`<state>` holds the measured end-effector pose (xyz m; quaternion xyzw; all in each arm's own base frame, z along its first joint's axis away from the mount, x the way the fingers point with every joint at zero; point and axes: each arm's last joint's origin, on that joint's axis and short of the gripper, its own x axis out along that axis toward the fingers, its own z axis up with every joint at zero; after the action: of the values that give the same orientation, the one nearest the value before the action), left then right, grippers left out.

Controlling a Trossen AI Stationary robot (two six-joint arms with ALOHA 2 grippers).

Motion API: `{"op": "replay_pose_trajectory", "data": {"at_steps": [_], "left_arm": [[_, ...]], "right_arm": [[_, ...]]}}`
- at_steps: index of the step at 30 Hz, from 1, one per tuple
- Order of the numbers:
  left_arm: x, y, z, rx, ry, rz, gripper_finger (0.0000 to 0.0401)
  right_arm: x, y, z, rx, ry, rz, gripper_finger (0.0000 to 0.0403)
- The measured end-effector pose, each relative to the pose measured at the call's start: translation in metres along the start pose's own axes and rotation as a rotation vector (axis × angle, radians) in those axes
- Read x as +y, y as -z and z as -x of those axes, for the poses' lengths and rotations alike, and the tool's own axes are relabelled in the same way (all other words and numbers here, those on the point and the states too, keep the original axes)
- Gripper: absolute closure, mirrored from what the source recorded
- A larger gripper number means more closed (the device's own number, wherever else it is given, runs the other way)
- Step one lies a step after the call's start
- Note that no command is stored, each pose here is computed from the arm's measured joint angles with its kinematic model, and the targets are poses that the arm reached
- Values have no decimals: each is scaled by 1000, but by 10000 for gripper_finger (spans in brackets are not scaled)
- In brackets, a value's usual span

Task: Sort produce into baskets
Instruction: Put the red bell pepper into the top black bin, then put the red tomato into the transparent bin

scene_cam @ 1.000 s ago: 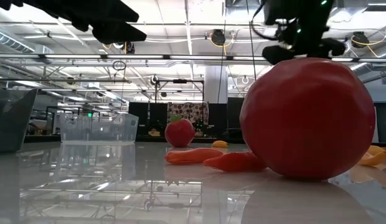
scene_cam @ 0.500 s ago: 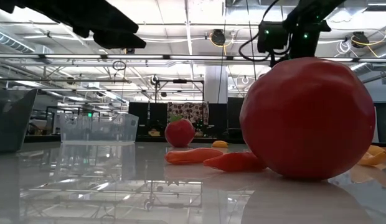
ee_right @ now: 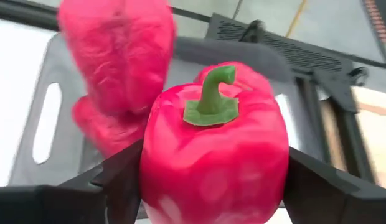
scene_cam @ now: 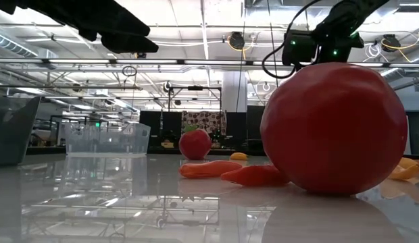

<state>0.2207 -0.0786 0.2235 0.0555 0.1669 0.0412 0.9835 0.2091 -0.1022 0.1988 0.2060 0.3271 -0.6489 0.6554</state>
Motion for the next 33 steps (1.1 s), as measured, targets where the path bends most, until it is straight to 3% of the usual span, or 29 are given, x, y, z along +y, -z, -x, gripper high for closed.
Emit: {"op": "replay_pose_trajectory", "data": {"at_steps": [19, 29, 33], "left_arm": [[0, 0, 0, 0, 0, 0, 27], [0, 0, 0, 0, 0, 0, 27], [0, 0, 0, 0, 0, 0, 27]], "right_arm": [[3, -2, 0, 20, -54, 197, 37], [6, -54, 38, 1, -86, 134, 37], [11, -69, 60, 116, -262, 71, 37]]}}
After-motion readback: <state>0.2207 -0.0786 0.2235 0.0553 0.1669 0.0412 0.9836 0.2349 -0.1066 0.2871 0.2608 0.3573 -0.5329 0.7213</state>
